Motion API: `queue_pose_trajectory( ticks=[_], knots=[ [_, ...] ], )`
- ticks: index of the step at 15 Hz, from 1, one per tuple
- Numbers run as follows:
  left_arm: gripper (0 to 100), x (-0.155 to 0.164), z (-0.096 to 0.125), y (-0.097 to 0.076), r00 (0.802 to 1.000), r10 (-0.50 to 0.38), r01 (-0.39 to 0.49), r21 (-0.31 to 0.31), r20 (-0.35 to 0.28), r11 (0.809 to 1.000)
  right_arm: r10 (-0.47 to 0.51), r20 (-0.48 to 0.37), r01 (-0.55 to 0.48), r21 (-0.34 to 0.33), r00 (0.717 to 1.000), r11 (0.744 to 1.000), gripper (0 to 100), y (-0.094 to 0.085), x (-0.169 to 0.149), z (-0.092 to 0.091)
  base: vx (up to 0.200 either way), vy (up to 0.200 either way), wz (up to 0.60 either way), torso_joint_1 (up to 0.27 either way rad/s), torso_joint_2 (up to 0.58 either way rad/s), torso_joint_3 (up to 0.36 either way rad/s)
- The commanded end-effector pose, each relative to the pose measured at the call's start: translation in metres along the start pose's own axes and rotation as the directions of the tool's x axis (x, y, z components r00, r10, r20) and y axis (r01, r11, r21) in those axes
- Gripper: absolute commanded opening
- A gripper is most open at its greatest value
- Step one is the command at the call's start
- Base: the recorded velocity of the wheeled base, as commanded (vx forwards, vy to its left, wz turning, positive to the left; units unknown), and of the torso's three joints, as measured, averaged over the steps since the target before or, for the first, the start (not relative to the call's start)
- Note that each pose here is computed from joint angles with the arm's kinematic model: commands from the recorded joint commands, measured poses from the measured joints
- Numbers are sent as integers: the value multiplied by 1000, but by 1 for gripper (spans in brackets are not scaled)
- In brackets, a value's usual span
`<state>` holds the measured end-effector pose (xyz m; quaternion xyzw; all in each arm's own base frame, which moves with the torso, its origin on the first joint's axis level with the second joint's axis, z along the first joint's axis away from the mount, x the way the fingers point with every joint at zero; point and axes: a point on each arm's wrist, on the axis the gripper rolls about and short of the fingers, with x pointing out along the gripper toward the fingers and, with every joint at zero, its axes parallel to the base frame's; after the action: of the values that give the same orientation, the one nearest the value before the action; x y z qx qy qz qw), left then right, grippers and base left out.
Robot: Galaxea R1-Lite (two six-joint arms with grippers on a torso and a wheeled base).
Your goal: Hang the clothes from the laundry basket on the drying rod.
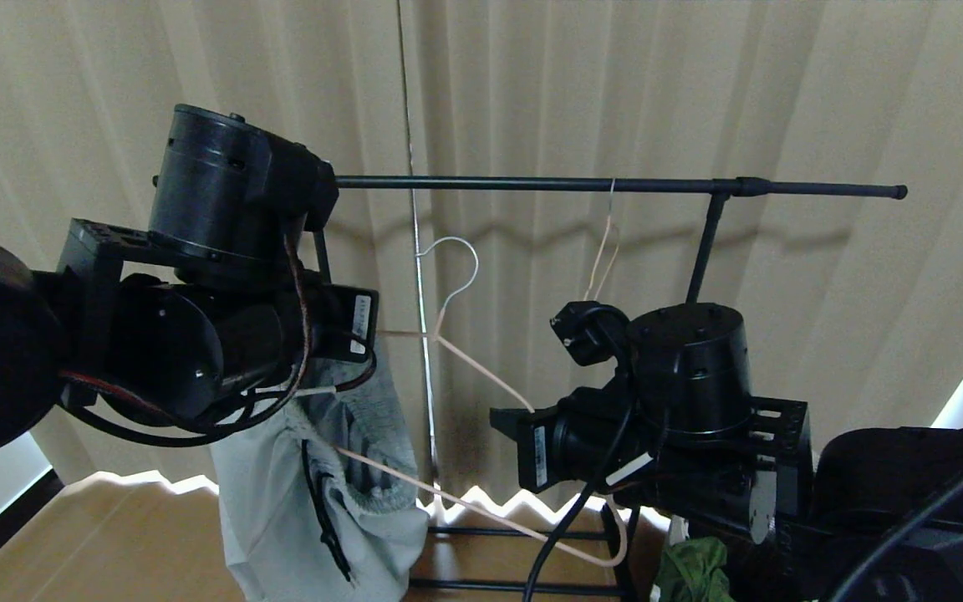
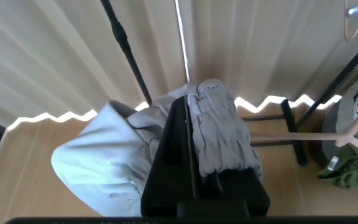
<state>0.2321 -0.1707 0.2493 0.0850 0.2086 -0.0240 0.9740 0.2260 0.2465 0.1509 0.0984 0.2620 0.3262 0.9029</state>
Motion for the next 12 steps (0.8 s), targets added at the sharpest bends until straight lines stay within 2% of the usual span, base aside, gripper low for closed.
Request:
queue_pose_trajectory(
  ticks=[1,3,5,6,9,12],
  knots=[
    [0,2,11,10,999,32,-32,-25,27,999,-9,-5,9,0,1000,1000,0,-3,-3,-2,0,0,0,0,0,0],
    [0,6,19,23,996,78,-78,-16,41,997,-49,8,49,-1,999,999,0,-4,-5,-2,0,0,0,0,0,0],
    [0,11,18,36,990,138,-139,39,27,989,-129,44,129,3,991,992,0,-8,-4,0,0,0,0,0,0,0],
    [0,9,18,40,988,150,-151,60,25,987,-180,68,179,18,981,984,0,-17,-4,5,0,0,0,0,0,0],
    [0,8,12,37,990,142,-140,103,-12,985,-244,135,239,51,960,970,0,-33,-5,18,0,0,0,0,0,0],
    [0,4,12,24,995,98,-97,110,-5,989,-241,151,237,43,959,971,0,-34,-2,19,0,0,0,0,0,0]
  ],
)
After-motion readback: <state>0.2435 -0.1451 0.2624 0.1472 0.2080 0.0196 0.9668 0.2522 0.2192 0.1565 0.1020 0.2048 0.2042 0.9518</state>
